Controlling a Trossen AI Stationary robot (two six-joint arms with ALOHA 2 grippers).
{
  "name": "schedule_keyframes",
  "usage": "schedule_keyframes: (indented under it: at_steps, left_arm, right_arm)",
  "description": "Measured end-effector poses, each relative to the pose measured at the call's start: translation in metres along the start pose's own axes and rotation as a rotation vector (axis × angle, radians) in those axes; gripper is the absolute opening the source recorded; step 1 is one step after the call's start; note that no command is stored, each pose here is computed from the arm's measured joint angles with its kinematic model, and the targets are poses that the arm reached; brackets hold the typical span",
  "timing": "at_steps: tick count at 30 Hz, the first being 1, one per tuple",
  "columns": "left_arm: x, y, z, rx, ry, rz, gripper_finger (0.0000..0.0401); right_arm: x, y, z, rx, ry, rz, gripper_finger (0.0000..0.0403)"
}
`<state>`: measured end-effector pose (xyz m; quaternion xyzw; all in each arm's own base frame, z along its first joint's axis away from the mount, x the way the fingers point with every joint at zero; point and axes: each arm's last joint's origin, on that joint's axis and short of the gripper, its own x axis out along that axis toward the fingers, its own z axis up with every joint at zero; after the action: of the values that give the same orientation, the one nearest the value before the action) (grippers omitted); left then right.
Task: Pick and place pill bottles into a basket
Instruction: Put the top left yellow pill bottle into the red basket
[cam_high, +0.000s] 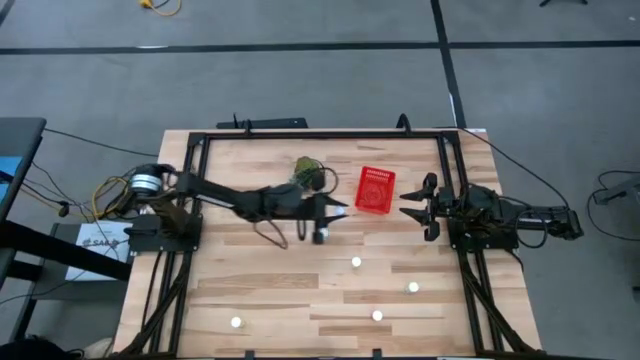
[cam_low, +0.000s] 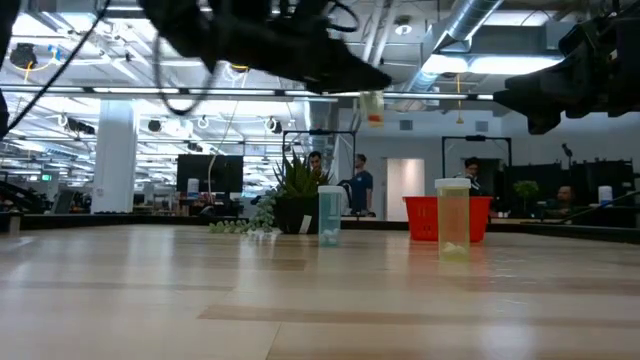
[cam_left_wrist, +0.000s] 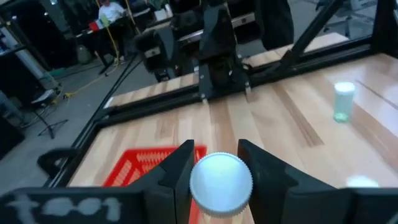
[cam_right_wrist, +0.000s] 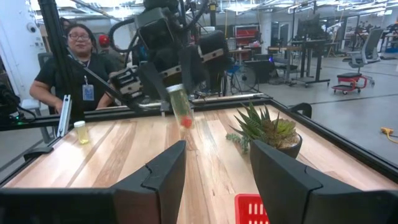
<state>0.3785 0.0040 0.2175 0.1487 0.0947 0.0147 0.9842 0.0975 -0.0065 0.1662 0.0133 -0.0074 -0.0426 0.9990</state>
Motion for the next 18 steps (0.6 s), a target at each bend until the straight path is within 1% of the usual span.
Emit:
schedule_keyframes:
  at_steps: [4,9,13,18]
  left_arm:
    - [0.028,0.015,-0.002,-0.029,-0.008,0.011,0.0103]
    - [0.051,0.036,-0.012,-0.087,-0.014,0.010,0.0101]
    - [0.066,0.047,-0.028,-0.118,0.018,0.026,0.0106]
    - [0.080,0.053,-0.047,-0.155,0.044,0.015,0.0103]
  right_arm:
    - [0.000,0.000,0.000,0.000,0.000,0.000,0.0173]
    - [0.000,0.000,0.000,0.000,0.000,0.000,0.0173]
    - [0.000,0.000,0.000,0.000,0.000,0.000,0.0173]
    - [0.000,0.000,0.000,0.000,0.000,0.000,0.0173]
